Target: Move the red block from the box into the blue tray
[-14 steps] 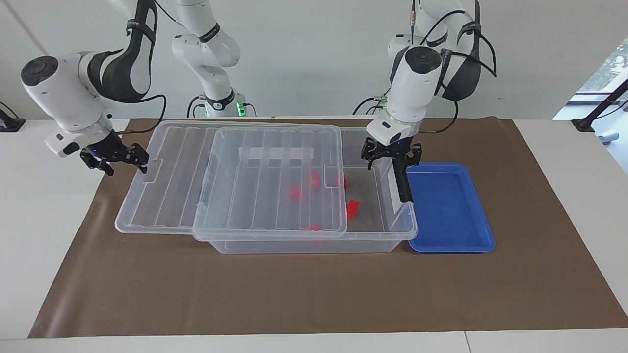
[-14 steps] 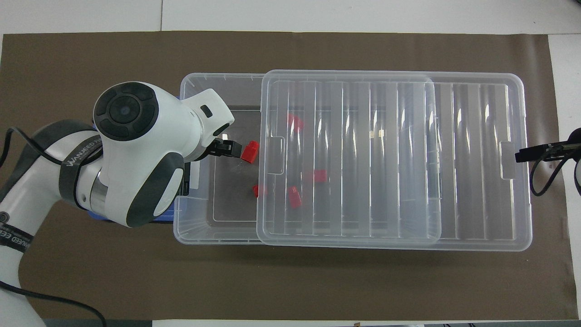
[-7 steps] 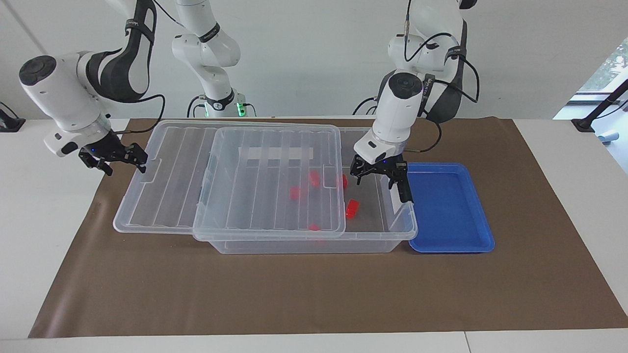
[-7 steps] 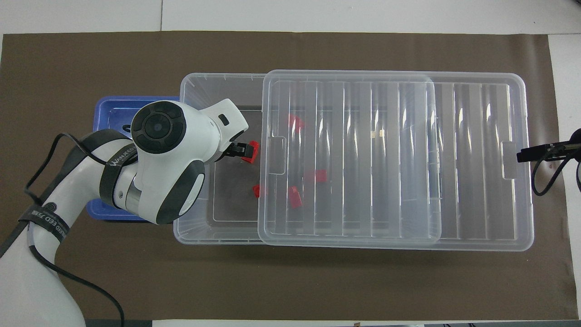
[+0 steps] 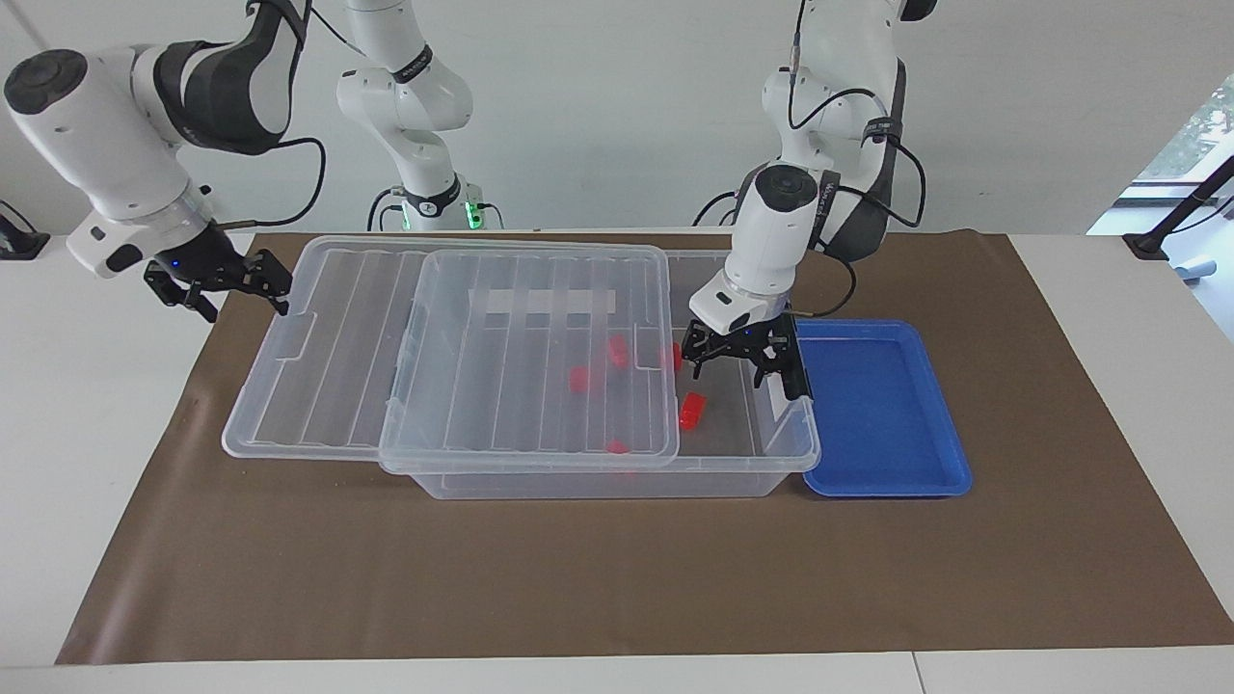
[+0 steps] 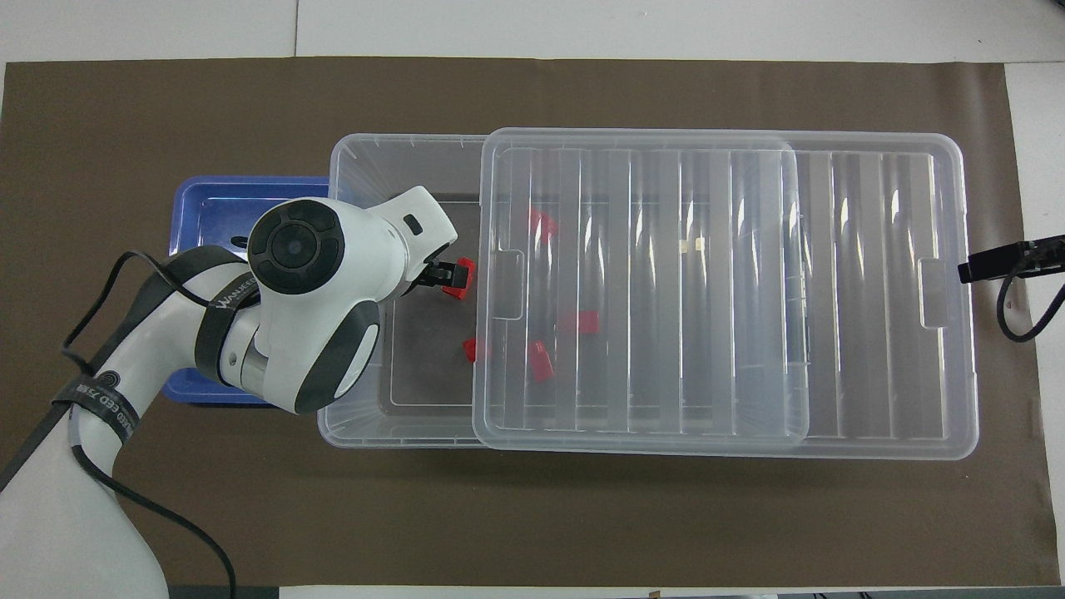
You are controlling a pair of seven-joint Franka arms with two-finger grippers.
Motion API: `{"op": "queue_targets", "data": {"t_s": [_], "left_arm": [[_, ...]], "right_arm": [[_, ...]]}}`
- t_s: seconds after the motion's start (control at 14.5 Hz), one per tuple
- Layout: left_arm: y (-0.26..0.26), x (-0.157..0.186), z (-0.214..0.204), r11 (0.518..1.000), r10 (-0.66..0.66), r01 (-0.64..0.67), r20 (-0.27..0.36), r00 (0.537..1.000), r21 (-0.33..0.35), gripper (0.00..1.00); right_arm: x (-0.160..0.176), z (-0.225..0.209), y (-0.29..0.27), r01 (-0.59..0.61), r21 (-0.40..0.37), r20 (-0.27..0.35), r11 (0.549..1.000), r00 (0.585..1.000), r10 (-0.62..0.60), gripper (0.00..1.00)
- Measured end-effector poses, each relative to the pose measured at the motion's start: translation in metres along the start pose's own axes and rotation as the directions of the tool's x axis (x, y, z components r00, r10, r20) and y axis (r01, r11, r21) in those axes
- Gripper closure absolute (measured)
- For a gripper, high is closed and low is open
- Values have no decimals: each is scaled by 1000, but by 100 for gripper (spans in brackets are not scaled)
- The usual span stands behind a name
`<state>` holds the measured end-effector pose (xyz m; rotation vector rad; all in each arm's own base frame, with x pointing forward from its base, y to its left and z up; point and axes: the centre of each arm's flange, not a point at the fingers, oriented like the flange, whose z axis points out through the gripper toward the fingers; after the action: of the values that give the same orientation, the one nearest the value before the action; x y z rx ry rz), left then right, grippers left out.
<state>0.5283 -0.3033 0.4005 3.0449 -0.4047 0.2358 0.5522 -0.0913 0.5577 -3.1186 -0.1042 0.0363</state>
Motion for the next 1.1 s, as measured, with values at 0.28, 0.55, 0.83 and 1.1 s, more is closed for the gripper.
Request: {"op": "queue_targets", "data": {"t_s": [0.28, 0.55, 0.83, 1.1], "left_arm": [[6, -9, 15, 1000, 13, -13, -9, 1000, -6, 0], [4, -21, 38, 1000, 15, -15, 17, 1000, 0, 0], [6, -23, 40, 1000, 20, -20, 11, 1000, -3, 0], [9, -21, 38, 1000, 23, -23, -17, 1000, -12, 0]], "right_arm": [[-3, -45, -37, -35, 0, 18, 999, 999, 35, 0], [-7, -48, -43, -54, 2, 29, 999, 998, 54, 0], [-7, -47, -43, -55, 2, 31, 999, 998, 55, 0], [-1, -25, -39, -65, -3, -43, 998, 997, 65, 0]]}}
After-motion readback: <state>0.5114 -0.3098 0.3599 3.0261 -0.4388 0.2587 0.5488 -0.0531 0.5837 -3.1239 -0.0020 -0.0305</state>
